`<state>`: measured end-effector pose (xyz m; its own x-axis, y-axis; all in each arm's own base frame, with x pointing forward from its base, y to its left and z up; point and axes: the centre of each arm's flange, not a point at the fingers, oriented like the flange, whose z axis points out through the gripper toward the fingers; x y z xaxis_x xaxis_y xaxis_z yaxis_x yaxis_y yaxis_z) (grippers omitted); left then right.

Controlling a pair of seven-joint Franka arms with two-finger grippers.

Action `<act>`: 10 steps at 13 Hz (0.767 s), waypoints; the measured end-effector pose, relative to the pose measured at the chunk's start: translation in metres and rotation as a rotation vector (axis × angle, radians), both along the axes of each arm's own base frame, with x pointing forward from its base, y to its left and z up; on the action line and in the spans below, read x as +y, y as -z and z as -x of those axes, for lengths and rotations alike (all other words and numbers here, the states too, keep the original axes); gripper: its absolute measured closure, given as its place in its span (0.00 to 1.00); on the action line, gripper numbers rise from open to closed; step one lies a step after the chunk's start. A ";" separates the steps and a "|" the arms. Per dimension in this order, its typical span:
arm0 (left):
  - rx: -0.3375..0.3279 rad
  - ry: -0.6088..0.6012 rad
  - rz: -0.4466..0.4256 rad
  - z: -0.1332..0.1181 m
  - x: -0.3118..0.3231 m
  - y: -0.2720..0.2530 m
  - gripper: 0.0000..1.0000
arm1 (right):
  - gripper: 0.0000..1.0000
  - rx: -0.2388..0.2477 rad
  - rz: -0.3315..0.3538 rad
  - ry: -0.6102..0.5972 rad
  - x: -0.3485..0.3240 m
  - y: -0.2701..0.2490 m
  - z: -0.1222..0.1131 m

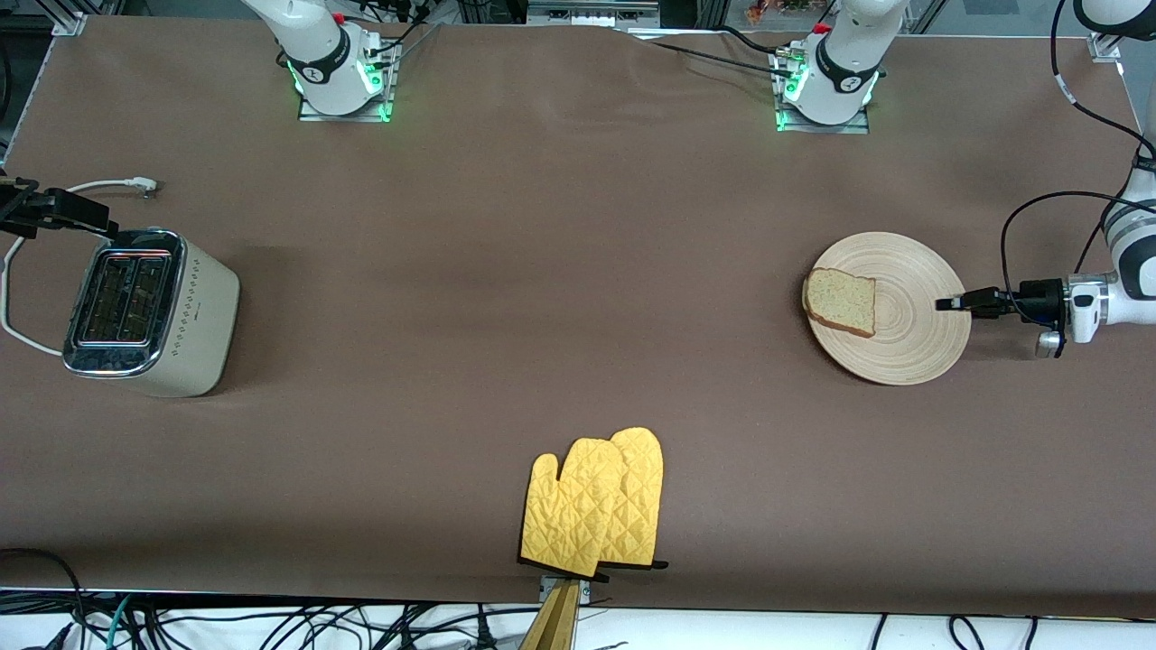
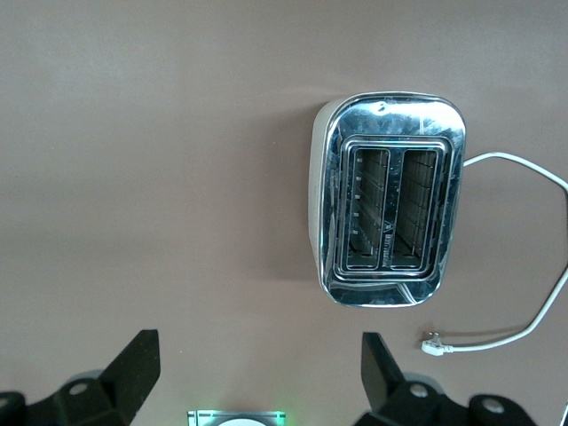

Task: Move plate and put bread in toaster
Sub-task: 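Lower the left gripper to the wooden plate rim and grasp it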

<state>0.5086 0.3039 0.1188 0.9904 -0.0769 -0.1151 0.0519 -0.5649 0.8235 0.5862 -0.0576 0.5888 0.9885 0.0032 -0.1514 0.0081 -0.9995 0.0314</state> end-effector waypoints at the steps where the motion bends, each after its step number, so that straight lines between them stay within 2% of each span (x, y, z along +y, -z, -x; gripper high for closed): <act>1: -0.001 0.000 0.000 0.000 0.000 0.001 0.89 | 0.00 0.000 0.000 0.000 0.000 0.000 0.000; 6: -0.005 0.003 0.001 0.000 0.000 0.001 0.89 | 0.00 0.000 0.000 0.000 0.000 0.000 0.000; 10: -0.048 0.031 0.008 -0.002 -0.003 0.001 0.89 | 0.00 0.000 0.000 0.000 0.000 0.000 0.000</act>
